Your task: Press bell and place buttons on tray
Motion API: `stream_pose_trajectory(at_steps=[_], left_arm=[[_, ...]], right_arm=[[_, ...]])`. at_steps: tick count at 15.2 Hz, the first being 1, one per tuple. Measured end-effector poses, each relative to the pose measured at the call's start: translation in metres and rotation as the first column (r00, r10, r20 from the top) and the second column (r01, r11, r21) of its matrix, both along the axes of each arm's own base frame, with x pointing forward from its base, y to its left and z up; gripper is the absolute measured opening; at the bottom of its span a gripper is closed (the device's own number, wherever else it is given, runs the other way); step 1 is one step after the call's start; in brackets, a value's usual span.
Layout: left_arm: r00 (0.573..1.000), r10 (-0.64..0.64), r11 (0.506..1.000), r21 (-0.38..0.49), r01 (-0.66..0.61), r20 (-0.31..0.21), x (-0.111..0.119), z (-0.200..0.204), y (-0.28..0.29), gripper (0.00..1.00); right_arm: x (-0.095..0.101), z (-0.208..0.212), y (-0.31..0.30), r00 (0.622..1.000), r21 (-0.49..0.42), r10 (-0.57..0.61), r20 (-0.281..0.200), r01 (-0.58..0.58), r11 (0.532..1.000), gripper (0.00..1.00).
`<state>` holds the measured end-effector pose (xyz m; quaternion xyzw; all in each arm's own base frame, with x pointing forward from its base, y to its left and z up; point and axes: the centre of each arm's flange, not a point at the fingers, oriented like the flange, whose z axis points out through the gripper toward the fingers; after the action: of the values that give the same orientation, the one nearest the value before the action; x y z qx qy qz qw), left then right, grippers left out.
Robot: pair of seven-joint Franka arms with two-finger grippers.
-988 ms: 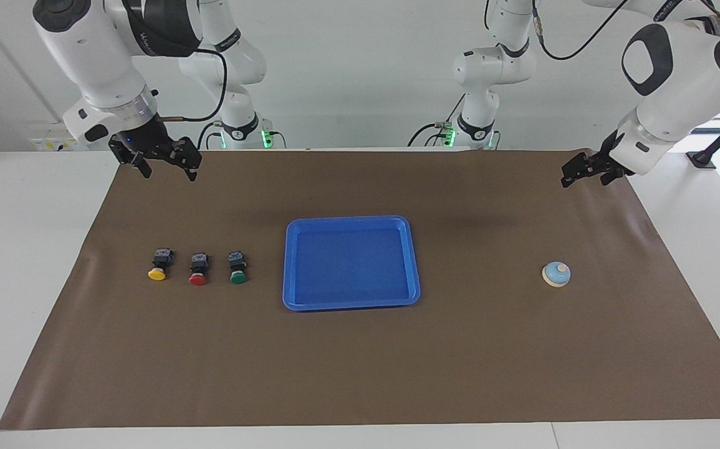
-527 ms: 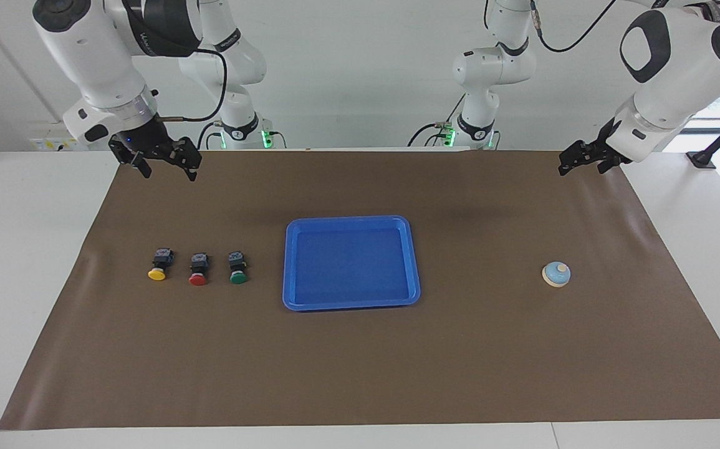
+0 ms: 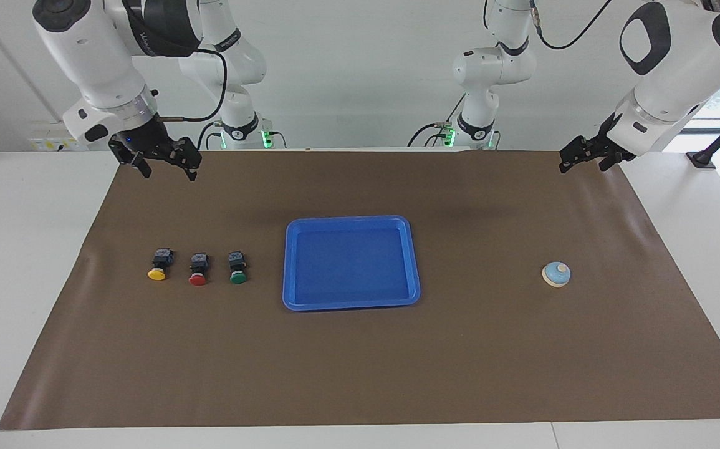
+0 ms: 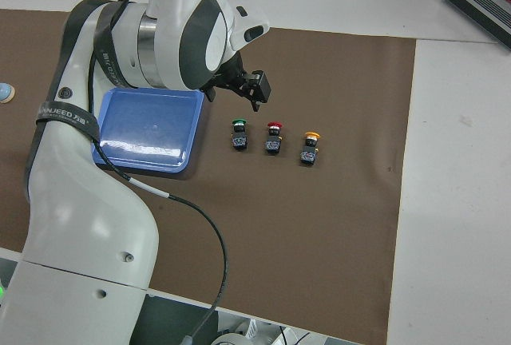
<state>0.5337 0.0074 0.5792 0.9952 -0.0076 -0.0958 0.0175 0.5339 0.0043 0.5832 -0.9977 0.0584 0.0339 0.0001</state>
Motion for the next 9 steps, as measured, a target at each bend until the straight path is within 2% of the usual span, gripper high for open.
stream_pose_trajectory(at_steps=[9], left_arm=[[1.000,-0.003,1.000,0.000,0.003,0.002,0.0001,0.0008,-0.0020,1.00]], right_arm=[[0.0000,0.0000,0.0000,1.000,0.000,0.000,0.000,0.000,1.000,1.00]])
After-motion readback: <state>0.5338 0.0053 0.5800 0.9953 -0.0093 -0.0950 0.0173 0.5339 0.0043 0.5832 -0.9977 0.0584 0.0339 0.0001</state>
